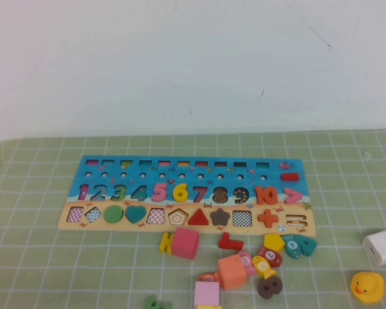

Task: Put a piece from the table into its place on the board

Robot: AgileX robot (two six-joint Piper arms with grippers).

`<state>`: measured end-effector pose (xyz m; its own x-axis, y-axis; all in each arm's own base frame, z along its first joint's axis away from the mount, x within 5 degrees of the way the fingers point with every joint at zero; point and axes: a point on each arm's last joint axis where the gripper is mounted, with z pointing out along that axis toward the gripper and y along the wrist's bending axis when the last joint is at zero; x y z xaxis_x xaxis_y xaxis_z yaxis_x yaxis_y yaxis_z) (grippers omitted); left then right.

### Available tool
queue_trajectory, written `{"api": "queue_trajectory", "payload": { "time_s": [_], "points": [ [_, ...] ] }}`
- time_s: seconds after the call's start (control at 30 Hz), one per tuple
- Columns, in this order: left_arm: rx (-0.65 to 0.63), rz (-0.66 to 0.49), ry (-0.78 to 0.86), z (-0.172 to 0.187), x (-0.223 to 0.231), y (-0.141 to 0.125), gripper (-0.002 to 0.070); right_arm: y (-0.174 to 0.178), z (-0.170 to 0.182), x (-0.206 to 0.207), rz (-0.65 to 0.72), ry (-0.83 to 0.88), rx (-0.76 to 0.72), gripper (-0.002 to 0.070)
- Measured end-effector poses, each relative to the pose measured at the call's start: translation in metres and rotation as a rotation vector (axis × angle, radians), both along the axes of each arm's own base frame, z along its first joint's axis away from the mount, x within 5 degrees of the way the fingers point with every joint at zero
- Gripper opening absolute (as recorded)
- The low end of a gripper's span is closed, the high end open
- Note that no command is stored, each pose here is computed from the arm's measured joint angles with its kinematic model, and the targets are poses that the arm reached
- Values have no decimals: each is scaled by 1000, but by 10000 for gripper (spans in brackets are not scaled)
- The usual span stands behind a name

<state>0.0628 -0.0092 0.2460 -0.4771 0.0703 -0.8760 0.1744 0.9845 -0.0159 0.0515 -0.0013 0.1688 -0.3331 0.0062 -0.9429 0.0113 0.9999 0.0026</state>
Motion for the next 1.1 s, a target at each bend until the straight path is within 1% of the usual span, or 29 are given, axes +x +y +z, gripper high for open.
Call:
{"api": "queue_trajectory", "payload": {
  "time_s": [0.2,0.37,0.4,0.5,0.7,1.1],
  "points": [
    [-60,125,-177,-22,-4,7,-1,0,0,0,0,0,0,-1],
    [-177,241,-189,-50,-10,10,-1,0,0,0,0,0,0,-1],
    [-220,265,-179,-64,-11,9,-1,0,0,0,0,0,0,-1],
    [-208,257,-175,-73,-11,8,-1,0,0,0,0,0,0,-1],
    [-91,195,-189,-72,-11,7,-1,0,0,0,0,0,0,-1],
    [-68,183,-192,-72,-11,7,-1,0,0,0,0,0,0,-1]
  ]
}}
